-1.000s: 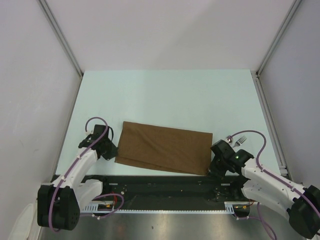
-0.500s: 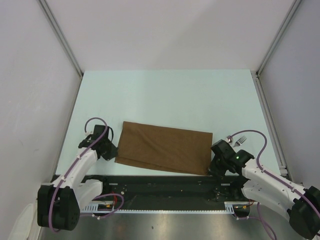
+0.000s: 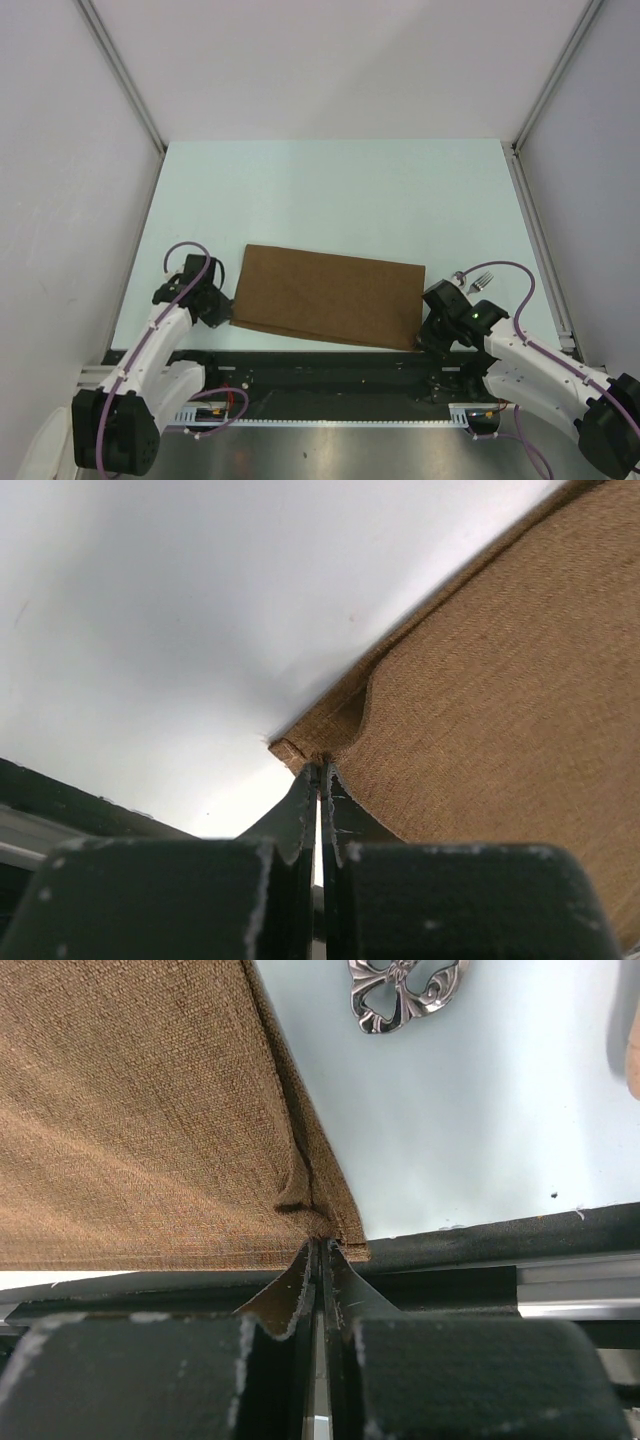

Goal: Fold the napkin into a case and place the utensils inside
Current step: Fold and flatten the napkin at the center of the board.

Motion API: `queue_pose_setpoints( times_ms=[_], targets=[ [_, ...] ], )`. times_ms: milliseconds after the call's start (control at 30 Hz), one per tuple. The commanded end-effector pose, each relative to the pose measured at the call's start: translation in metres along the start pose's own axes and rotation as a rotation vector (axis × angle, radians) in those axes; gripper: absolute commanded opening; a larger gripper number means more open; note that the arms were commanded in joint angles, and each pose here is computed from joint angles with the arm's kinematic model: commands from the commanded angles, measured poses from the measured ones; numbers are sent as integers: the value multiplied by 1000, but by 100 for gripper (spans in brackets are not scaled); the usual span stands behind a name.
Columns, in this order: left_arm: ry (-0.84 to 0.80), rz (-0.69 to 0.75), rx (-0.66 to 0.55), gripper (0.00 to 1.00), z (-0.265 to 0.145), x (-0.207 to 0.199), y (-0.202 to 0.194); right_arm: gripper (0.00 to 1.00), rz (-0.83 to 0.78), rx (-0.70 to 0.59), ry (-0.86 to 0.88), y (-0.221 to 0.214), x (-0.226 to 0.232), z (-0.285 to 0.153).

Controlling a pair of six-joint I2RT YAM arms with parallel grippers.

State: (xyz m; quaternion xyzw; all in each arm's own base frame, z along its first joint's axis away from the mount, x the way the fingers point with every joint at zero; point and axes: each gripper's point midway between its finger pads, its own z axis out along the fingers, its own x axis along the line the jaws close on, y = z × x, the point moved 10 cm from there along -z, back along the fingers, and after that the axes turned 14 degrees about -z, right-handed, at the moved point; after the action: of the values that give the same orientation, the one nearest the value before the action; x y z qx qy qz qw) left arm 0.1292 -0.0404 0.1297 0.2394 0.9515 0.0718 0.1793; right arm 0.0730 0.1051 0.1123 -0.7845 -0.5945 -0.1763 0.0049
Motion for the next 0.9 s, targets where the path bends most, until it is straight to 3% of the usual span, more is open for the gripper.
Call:
queue_pose_setpoints(
  times_ms=[0, 600, 733, 867],
  targets=[
    [54, -33, -54, 0, 3, -2, 7, 5, 9, 3, -65, -2, -8, 3],
    [77, -30, -42, 0, 17, 0, 2, 12, 22, 5, -62, -1, -12, 2],
    [76, -26, -15, 0, 9, 1, 0, 1, 28, 2, -68, -1, -13, 0],
    [71, -29, 1, 0, 3, 4, -3, 0, 33, -16, -59, 0, -12, -3]
  ],
)
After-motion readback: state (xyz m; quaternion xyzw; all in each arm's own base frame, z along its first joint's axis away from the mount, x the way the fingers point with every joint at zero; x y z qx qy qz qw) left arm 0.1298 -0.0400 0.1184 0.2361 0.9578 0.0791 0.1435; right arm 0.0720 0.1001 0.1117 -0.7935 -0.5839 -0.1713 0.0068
